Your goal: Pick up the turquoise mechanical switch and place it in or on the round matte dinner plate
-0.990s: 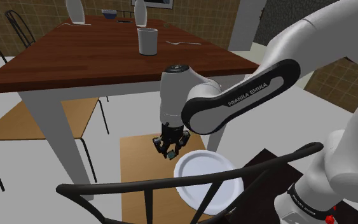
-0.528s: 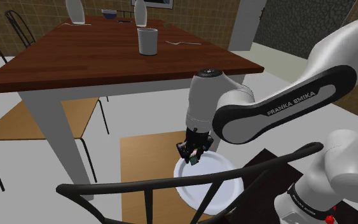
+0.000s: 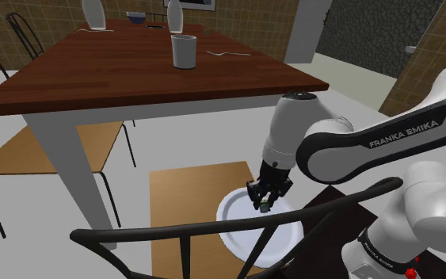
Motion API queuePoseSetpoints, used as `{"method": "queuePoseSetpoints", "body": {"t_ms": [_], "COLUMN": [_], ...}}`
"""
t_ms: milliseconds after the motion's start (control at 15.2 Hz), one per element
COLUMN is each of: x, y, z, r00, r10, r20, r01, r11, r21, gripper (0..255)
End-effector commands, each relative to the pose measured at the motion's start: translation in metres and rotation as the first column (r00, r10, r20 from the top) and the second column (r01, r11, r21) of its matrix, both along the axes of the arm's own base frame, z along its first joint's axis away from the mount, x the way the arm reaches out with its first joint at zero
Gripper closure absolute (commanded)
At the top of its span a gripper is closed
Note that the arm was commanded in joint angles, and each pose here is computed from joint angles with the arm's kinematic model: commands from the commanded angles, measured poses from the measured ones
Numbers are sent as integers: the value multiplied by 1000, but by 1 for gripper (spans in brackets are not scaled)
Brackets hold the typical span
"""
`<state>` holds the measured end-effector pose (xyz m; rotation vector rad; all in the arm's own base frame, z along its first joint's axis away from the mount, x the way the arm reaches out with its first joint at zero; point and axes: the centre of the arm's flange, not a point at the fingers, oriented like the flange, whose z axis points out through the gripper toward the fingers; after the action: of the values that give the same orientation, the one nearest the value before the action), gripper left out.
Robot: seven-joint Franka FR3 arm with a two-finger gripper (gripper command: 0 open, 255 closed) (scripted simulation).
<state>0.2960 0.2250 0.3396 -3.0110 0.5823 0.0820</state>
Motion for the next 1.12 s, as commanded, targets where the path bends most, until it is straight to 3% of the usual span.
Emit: {"method": "queuePoseSetpoints", "body": {"t_ms": [0,660,1056], "x": [-12,-12,-12], "y": [8,8,8], "z": [-15,-67,-67], "r00": [992,992,992], "r10": [122,122,122], "r20": [31,31,31], "r01": [-119,-119,-119], "r11": [989,989,989], "r21": [-92,-92,-92], "gripper": [255,255,255]}}
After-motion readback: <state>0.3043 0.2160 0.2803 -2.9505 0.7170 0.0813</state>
